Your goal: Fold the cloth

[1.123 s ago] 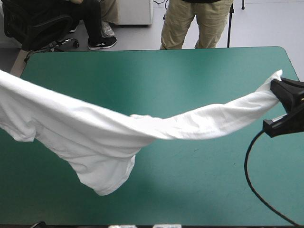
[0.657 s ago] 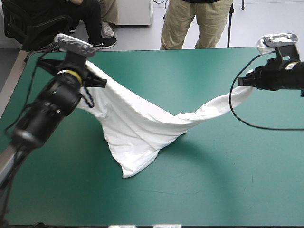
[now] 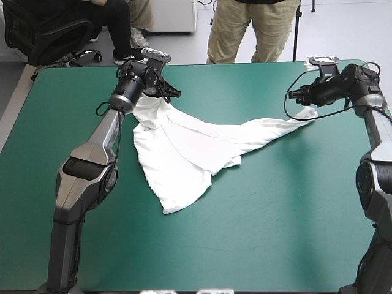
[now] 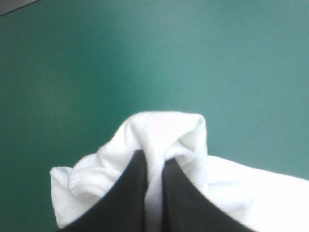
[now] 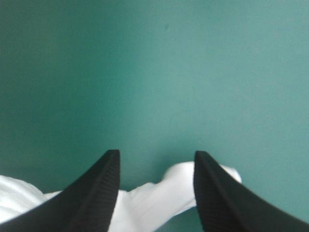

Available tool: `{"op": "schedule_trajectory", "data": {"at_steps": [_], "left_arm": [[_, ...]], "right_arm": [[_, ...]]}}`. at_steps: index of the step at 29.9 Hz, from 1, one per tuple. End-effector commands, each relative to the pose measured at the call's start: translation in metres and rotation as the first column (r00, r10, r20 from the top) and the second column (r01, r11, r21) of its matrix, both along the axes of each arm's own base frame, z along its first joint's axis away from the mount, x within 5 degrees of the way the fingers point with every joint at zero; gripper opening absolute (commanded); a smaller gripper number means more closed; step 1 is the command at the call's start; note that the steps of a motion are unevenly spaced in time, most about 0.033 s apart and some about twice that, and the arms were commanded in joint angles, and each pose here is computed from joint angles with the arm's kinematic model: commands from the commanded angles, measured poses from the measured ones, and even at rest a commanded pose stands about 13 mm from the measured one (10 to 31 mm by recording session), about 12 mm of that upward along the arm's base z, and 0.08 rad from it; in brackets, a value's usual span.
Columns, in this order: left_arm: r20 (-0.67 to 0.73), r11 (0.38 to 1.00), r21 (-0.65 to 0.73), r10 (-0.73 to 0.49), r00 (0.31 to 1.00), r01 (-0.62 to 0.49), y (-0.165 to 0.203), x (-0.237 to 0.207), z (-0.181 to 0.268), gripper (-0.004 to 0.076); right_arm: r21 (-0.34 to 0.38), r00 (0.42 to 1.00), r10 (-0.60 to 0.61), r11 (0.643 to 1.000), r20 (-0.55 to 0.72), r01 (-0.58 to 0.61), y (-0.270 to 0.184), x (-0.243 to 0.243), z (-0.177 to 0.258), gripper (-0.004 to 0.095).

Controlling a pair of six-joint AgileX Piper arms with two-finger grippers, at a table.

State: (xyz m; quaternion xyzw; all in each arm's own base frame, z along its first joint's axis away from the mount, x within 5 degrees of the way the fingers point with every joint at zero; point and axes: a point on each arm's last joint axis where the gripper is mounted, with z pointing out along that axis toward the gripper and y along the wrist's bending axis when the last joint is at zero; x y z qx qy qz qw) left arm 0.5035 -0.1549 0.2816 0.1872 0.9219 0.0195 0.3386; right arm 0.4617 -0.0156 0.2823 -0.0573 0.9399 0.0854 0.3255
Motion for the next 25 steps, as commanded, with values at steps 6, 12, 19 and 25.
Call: {"op": "schedule_trajectory", "data": {"at_steps": [6,12,19,25], "left_arm": [[0.11,1.0,-0.004,-0.031,0.994,0.031,0.009,-0.013,0.053,0.0391],[0.146,0.999,0.014,-0.043,0.988,0.041,0.018,-0.036,0.095,0.0497],[0.064,0.974,-0.06,-0.213,0.975,0.217,0.023,-0.11,0.159,0.0493],[-0.022,0.931,-0.116,-0.35,0.937,0.345,0.013,-0.17,0.16,0.0429]], "right_arm": [[0.0,0.985,-0.024,1.0,0.17,0.025,-0.003,-0.003,0.047,0.0561],[-0.014,0.982,0.01,1.0,0.188,-0.008,-0.001,-0.014,0.079,0.0561],[0.025,0.979,0.087,0.995,0.185,-0.093,0.011,-0.061,0.149,0.0528],[0.041,0.969,0.125,0.99,0.215,-0.137,0.021,-0.126,0.2,0.0453]]}}
